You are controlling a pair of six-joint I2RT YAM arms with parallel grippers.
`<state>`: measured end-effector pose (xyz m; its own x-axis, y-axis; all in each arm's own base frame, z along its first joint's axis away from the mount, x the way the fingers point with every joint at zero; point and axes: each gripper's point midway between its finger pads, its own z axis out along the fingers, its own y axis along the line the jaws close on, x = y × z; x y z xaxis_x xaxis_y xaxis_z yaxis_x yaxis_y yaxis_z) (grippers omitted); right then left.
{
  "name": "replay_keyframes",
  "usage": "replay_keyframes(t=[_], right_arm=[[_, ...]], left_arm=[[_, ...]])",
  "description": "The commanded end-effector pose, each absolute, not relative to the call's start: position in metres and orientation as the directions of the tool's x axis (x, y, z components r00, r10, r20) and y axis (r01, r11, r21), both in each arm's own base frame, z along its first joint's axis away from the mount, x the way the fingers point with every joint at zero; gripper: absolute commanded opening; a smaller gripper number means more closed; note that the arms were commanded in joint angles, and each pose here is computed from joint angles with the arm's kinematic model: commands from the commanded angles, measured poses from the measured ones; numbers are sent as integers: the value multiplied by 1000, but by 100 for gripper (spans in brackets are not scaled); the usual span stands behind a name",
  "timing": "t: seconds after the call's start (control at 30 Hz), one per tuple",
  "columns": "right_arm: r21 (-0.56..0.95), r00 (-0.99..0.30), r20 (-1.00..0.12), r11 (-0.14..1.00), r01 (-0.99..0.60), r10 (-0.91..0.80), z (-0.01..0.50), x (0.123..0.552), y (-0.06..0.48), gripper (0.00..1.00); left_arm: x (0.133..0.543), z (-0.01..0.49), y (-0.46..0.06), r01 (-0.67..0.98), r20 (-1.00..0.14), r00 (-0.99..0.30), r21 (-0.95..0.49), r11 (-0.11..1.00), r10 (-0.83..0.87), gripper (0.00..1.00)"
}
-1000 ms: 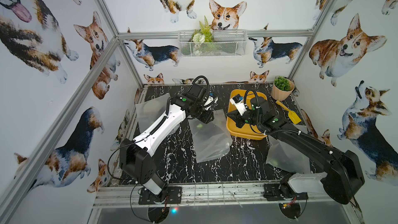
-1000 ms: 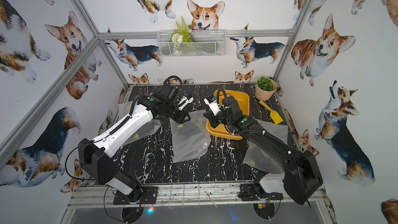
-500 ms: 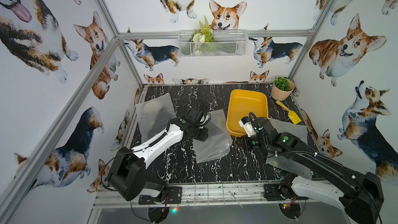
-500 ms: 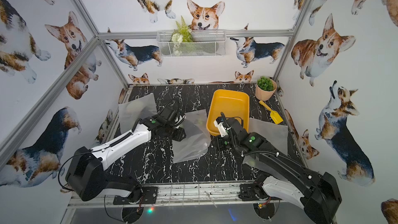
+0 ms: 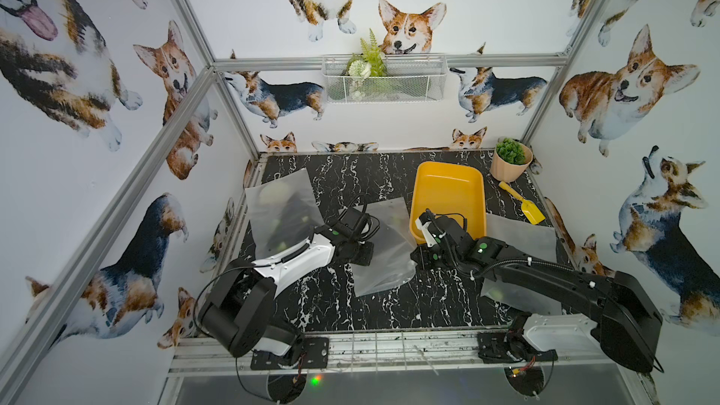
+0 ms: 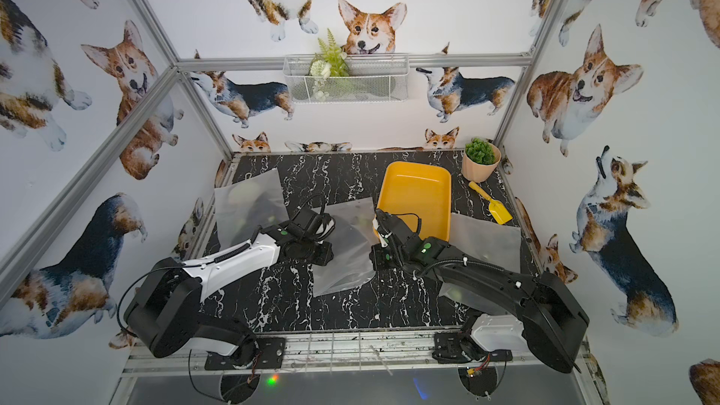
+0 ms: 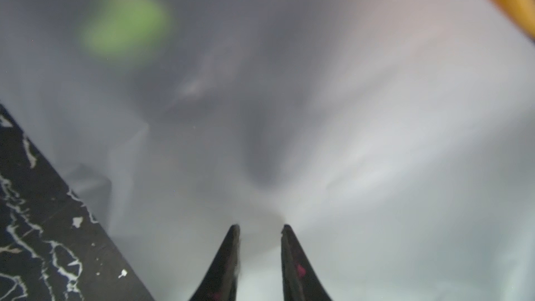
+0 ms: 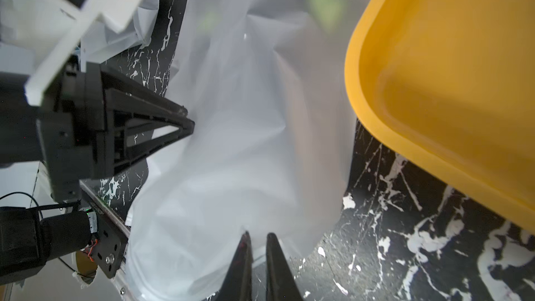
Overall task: Place the eggplant in a zip-top bag and seal the zipper
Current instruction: Adjust the zipper food storage bag at the center of the board.
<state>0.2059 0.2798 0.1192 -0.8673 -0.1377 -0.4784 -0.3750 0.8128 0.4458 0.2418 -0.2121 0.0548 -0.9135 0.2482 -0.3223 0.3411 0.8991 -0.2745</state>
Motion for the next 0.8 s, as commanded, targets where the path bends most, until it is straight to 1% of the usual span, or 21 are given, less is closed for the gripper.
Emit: replay_keyframes(t=[0.0, 0.2, 0.5, 0.67, 0.77], right_arm=[[452, -858, -499, 808, -379, -123, 121, 212, 286, 14], [473, -871, -475, 798, -373, -125, 116, 202, 286, 14], [470, -890, -441, 815, -337, -114, 100, 183, 266, 19], [464, -878, -460, 807, -364, -132, 100, 187, 276, 20], [436, -871, -470, 821, -370, -142, 97, 192, 282, 20]], left_arm=[[241, 51, -214, 332, -322, -917, -293, 897, 234, 27], [237, 35, -210, 312, -287, -930, -291, 905, 228, 27], [235, 16, -206, 282, -239, -946, -265, 922, 221, 24], [233, 17, -206, 286, -236, -945, -269, 920, 225, 24], [232, 18, -205, 288, -241, -944, -270, 919, 225, 24]])
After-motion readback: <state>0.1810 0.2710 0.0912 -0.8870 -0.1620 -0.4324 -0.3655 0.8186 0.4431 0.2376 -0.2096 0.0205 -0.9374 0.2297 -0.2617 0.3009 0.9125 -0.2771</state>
